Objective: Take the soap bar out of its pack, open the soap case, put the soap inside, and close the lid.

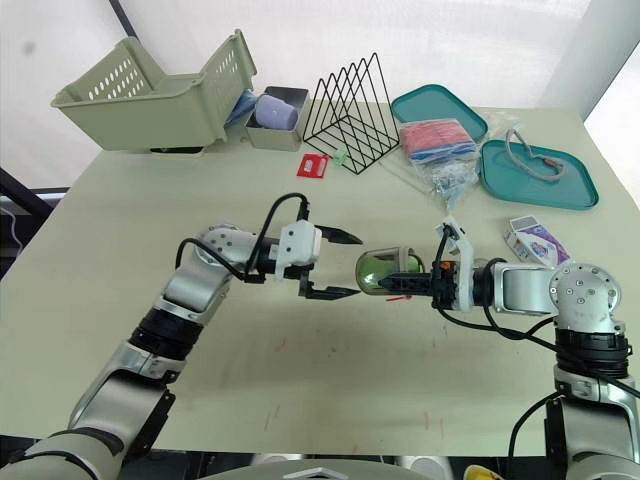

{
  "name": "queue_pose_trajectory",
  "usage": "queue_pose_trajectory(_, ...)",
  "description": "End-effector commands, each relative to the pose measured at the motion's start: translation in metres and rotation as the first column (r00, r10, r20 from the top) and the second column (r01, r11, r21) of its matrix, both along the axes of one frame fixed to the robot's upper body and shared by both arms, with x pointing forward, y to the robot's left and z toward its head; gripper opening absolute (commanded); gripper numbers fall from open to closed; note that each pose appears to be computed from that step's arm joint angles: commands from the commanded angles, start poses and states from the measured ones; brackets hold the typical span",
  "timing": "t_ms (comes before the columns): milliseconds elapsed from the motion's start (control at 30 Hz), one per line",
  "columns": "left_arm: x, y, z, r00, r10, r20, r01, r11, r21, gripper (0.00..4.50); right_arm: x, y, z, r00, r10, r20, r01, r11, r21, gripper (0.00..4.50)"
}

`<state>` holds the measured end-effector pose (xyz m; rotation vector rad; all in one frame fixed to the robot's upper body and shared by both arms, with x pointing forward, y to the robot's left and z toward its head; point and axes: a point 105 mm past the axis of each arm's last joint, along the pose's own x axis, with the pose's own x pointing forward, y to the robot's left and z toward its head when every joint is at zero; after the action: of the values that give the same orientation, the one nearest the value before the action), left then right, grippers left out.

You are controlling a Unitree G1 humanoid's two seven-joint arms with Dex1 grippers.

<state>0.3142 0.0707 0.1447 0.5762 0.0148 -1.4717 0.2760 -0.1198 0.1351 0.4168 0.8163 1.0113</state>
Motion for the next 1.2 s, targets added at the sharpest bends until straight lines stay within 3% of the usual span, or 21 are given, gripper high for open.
queue_pose_trajectory(33,-0.002,-0.001,0.017,0.997,0.000,-0.077,-0.006,0.998,-0.068,4.50,0.010,-0.004,0.031,0.978,0.066,0.195,-0.051,0.995,-0.083,2.10)
queue_pose_trajectory(100,-0.005,-0.007,0.020,0.994,-0.011,-0.108,0.002,0.996,-0.087,4.50,0.012,-0.005,0.039,0.963,0.124,0.238,-0.088,0.984,-0.157,2.10)
queue_pose_trajectory(167,-0.009,-0.013,0.022,0.992,-0.030,-0.120,0.019,0.995,-0.093,4.50,0.012,-0.011,0.036,0.928,0.235,0.287,-0.133,0.933,-0.334,2.10)
queue_pose_trajectory(333,-0.010,-0.030,0.024,0.993,-0.043,-0.114,0.031,0.994,-0.108,4.50,0.018,-0.027,0.034,0.803,0.511,0.308,-0.190,0.708,-0.680,2.10)
queue_pose_trajectory(500,-0.011,-0.047,0.027,0.990,-0.050,-0.128,0.031,0.989,-0.141,4.50,0.022,-0.029,0.032,0.690,0.698,0.195,-0.236,0.471,-0.850,2.10)
queue_pose_trajectory(833,-0.015,-0.064,0.009,0.986,-0.061,-0.156,0.045,0.994,-0.102,4.50,0.026,-0.008,0.031,0.588,0.808,0.036,-0.305,0.263,-0.916,2.10)
queue_pose_trajectory(1200,-0.012,-0.074,0.001,0.979,-0.010,-0.202,-0.021,0.988,-0.152,4.50,0.032,0.000,0.009,0.572,0.820,-0.019,-0.299,0.187,-0.936,2.10)
